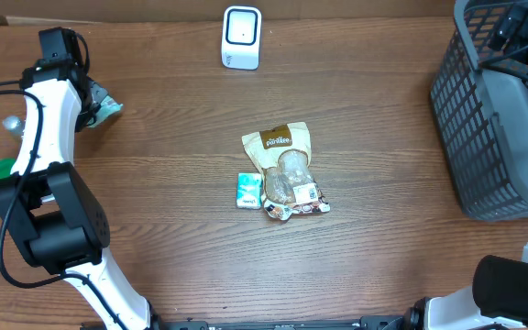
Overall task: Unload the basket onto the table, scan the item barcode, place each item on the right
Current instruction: 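Carry the wipes packet left and set it beside the oil bottle, then release the packet and move the left gripper toward the bread bag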
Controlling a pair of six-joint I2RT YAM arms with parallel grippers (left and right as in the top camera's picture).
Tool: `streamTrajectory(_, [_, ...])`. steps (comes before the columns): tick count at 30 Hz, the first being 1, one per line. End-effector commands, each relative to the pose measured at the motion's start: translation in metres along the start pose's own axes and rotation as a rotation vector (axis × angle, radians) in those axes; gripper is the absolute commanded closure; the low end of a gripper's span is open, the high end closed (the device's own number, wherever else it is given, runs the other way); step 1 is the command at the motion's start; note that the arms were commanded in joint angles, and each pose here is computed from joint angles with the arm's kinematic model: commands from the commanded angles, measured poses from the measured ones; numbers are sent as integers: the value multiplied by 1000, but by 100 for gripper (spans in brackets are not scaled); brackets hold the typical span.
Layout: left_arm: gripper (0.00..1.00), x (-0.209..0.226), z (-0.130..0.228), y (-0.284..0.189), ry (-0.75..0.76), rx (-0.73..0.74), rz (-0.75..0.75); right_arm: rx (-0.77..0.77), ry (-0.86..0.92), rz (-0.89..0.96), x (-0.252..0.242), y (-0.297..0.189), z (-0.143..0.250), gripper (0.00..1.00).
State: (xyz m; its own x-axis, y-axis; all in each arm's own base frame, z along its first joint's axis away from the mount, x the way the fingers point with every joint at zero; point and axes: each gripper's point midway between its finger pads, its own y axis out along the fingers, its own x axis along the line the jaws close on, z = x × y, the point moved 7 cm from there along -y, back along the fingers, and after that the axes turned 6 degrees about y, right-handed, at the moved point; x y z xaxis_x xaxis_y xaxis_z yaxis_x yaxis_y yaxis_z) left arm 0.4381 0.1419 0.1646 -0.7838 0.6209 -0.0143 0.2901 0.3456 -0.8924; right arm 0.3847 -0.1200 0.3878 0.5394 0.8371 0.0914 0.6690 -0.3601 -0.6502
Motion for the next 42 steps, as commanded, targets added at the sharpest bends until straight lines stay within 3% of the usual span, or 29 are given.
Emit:
streamTrajectory(1, [94,11,-9,1,-29,-38,-52,-32,10,1,-1,-9,-7,0])
streamTrajectory(7, [93,25,-14,4,-57,-32,-74,-32,10,1,-1,-9,-7,0])
streamTrajectory(8, [87,26,-15,5,-60,-31,-76,-32,10,1,-1,-9,-7,0])
streamTrajectory(10, [59,29,-16,5,-65,-31,-79,-32,10,1,-1,-9,-7,0])
streamTrajectory(13, [34,33,-17,6,-43,-27,-86,-32,10,1,-1,-9,-7,0])
streamTrajectory(16, [21,33,-18,6,-3,-26,-86,-32,10,1,-1,-9,-7,0])
streamTrajectory(22, [17,27,-15,5,141,-11,-59,-32,10,1,-1,-9,-7,0])
streamTrajectory(28, [10,-10,10,-1,355,106,206,-32,10,1,-1,-9,-7,0])
streamTrajectory(31, [15,-24,29,-8,390,191,293,-32,10,1,-1,-9,-7,0])
streamTrajectory(42, [19,-58,108,-38,610,411,301,-32,10,1,-1,-9,-7,0])
